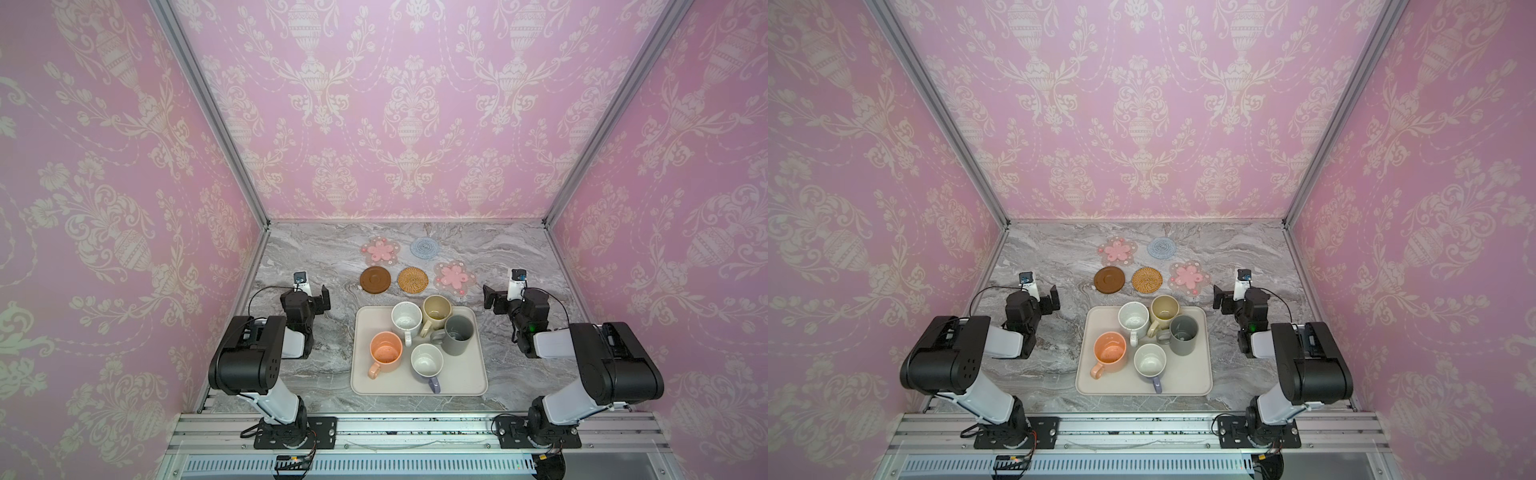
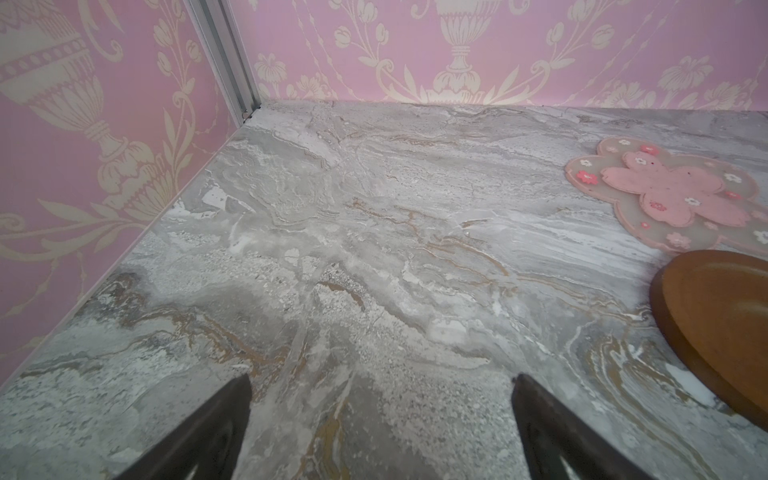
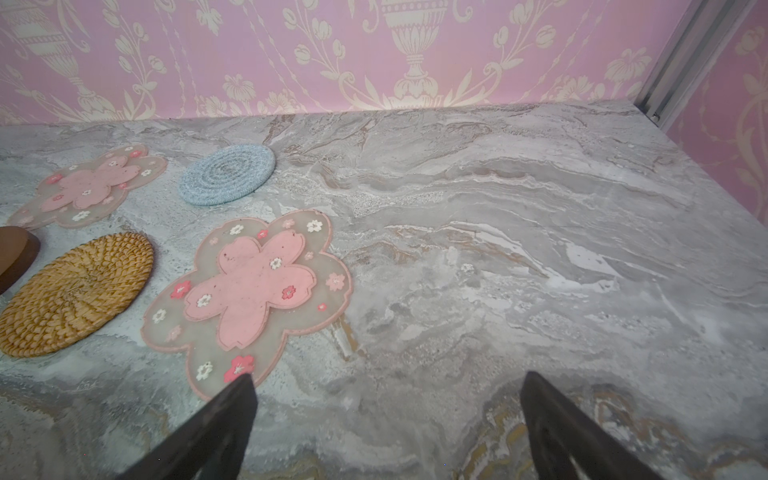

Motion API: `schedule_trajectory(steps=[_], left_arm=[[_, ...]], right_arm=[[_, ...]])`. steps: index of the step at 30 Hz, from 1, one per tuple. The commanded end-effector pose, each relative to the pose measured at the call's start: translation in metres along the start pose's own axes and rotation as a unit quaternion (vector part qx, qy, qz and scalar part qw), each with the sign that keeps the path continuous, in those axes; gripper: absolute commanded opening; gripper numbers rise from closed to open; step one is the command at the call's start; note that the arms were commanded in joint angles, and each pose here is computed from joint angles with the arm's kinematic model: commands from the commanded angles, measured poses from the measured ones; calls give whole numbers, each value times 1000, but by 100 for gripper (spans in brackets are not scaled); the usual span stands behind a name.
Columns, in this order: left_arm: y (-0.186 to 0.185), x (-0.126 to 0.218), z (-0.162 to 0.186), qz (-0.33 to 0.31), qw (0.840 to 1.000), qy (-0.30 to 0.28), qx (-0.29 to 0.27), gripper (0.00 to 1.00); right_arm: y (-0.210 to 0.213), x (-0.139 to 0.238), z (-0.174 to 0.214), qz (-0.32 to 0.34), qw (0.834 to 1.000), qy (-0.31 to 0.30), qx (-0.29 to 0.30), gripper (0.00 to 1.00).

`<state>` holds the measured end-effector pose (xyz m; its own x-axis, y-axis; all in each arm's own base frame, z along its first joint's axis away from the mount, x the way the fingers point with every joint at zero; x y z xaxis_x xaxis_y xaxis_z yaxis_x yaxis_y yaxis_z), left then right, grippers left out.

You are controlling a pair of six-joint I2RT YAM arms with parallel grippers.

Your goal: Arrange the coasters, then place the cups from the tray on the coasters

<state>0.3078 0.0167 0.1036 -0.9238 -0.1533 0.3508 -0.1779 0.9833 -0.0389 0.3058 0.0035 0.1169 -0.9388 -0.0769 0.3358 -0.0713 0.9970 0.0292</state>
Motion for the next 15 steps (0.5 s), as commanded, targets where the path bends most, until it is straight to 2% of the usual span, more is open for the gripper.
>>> schedule_trajectory(steps=[1, 10, 12, 14, 15], left_arm=[[0, -2, -5, 6, 1000, -10, -8, 99], [-1, -1, -6, 11, 1000, -13, -10, 99], [2, 6, -17, -15, 1000, -26, -5, 99], [8, 15, -28, -69, 997, -25, 3, 99], [9, 19, -34, -72, 997, -26, 4, 99]], right_arm=[[1, -1, -9, 4, 1000, -13, 8, 100], [0, -2, -9, 4, 1000, -11, 7, 100], [0, -1, -9, 5, 1000, -12, 7, 100], [-2, -2, -14, 19, 1000, -1, 1, 100], [-3, -3, -19, 21, 1000, 7, -1, 100]])
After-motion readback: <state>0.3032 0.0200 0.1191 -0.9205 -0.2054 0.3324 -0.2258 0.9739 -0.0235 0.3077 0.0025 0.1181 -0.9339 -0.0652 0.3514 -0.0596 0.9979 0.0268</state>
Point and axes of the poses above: each gripper's point midway between its finger pads, its own x axis back along the fingers, its own y axis along the line the jaws close on, z = x × y, the point moved 9 cm from there along x, back along the fingers, and after that the axes turned 3 degrees about x, right-handed, at the moved point
